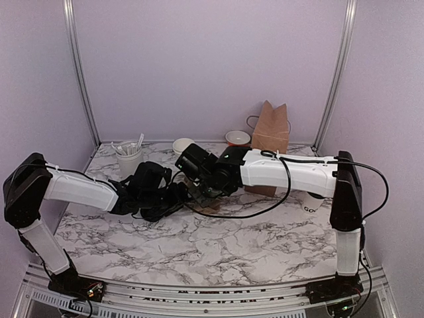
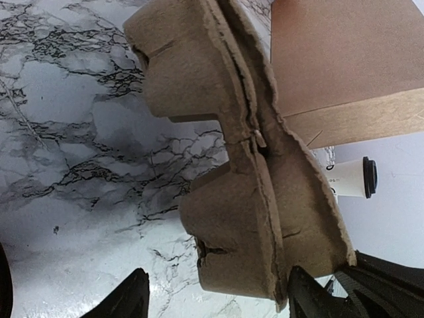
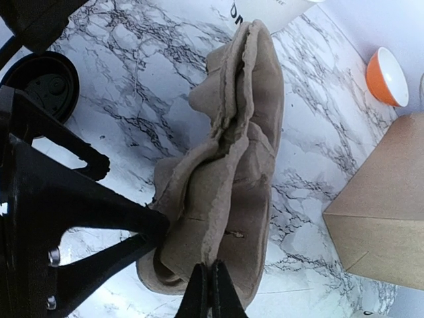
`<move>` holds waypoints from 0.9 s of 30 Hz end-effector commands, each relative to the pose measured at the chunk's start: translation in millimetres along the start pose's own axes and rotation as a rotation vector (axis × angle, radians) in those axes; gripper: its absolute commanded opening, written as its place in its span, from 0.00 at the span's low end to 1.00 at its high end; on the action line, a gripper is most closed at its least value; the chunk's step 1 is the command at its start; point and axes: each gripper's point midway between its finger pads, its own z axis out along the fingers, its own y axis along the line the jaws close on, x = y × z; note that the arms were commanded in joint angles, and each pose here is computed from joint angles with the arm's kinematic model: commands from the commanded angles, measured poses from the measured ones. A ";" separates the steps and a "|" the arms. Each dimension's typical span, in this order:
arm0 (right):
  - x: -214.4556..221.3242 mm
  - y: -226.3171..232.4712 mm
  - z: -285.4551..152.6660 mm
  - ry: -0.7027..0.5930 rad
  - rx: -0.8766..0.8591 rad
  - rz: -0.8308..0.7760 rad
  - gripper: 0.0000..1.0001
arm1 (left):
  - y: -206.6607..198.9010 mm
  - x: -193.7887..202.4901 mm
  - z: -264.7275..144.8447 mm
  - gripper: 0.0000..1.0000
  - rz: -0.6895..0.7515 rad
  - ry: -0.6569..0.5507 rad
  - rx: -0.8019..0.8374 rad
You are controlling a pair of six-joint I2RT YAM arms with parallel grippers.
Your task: Pack the takeout coffee
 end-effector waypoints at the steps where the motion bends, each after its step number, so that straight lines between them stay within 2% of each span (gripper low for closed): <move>1: -21.0 -18.6 -31.6 -0.079 0.047 0.039 0.00 | 0.5 -0.7 5.2 0.70 0.004 -0.009 0.003; 16: -11.2 -20.9 -35.6 -0.062 0.044 0.038 0.00 | 3.3 -1.7 12.0 0.57 -0.009 -0.011 -0.011; 27: 3.0 6.1 -30.0 -0.049 -0.008 0.016 0.00 | -28.1 -9.5 1.4 0.53 0.014 -0.023 0.086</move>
